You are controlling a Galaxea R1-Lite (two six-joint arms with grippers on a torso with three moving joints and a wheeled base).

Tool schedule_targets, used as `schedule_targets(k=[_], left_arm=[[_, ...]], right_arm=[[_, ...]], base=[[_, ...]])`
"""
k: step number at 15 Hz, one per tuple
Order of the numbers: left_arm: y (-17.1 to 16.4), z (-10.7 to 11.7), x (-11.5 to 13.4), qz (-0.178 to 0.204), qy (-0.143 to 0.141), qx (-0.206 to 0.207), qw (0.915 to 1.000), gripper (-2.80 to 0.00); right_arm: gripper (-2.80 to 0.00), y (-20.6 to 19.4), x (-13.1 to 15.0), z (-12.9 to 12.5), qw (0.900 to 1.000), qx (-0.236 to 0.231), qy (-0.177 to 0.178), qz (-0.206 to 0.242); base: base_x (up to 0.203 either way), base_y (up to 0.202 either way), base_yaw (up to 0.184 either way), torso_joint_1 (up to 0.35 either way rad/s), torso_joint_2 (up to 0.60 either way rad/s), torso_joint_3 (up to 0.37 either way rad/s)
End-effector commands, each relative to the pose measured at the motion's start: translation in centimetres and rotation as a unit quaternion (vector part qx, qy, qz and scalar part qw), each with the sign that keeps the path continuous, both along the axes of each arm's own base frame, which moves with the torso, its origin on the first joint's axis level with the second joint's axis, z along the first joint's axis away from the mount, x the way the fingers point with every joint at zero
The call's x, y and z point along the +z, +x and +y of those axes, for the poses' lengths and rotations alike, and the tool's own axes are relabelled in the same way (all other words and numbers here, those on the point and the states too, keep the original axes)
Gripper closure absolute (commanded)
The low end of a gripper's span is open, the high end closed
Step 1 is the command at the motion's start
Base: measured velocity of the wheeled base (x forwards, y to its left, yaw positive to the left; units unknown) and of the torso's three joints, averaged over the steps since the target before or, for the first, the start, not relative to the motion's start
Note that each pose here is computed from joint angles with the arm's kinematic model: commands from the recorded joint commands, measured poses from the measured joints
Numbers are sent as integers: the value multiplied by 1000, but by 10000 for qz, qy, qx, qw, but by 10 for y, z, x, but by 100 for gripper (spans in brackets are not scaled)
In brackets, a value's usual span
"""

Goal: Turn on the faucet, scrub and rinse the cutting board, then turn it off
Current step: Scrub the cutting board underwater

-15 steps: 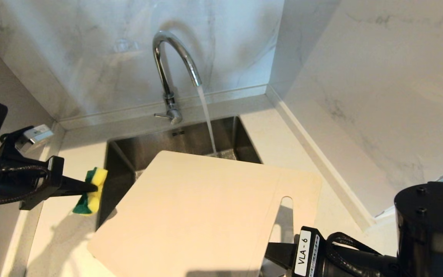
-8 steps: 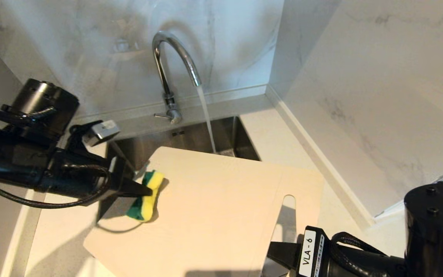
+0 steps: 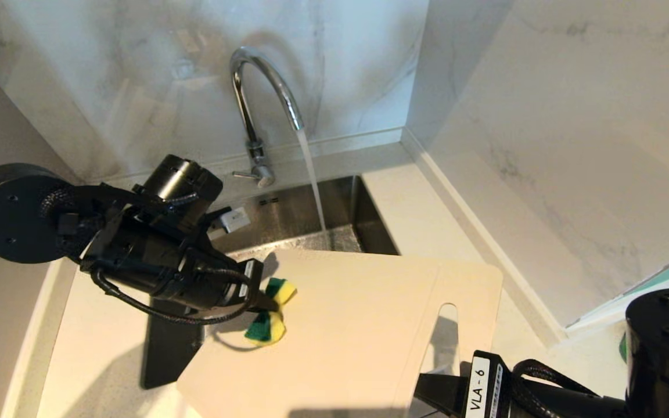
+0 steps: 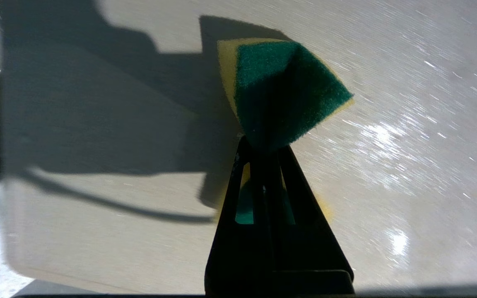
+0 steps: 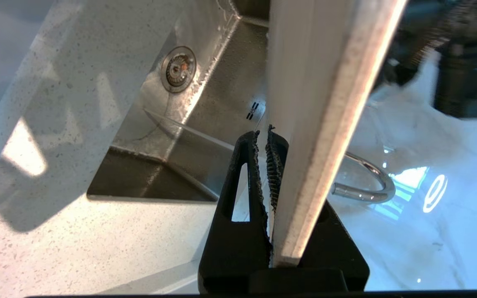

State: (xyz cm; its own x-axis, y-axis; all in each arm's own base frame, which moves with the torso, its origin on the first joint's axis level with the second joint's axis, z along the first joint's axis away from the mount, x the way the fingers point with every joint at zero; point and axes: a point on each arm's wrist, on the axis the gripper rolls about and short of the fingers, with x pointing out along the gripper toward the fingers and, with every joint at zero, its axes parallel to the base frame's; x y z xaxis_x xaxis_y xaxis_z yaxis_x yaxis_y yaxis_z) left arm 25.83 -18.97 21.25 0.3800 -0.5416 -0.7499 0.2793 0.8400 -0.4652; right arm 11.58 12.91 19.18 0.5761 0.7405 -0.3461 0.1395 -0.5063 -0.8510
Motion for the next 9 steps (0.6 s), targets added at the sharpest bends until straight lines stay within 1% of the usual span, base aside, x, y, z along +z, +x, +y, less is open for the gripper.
schedule_targets(k=[1, 2, 3, 4, 7, 9], left_arm=[[8, 16, -21, 289, 252, 197, 9991, 0], [9, 26, -28, 366, 343, 273, 9984, 0], [10, 35, -34, 391, 372, 361, 9979, 0], [12, 44, -39, 355, 367, 456, 9977, 0], [6, 71, -56, 328, 490, 599, 9965, 0], [5, 90, -65, 313, 502, 753, 9954, 0]], right_arm=[[0, 0, 1, 0, 10000, 29, -3, -68], [0, 0, 0, 0, 10000, 29, -8, -63], [0, 0, 0, 0, 10000, 29, -14, -58], [0, 0, 0, 0, 10000, 29, -9, -63], [0, 0, 1, 0, 10000, 29, -3, -68], [0, 0, 1, 0, 10000, 29, -1, -70]], base=[[0, 0, 0, 0, 0, 0], [0, 0, 0, 0, 0, 0], [0, 0, 0, 0, 0, 0], [0, 0, 0, 0, 0, 0], [0, 0, 0, 0, 0, 0], [0, 0, 0, 0, 0, 0]])
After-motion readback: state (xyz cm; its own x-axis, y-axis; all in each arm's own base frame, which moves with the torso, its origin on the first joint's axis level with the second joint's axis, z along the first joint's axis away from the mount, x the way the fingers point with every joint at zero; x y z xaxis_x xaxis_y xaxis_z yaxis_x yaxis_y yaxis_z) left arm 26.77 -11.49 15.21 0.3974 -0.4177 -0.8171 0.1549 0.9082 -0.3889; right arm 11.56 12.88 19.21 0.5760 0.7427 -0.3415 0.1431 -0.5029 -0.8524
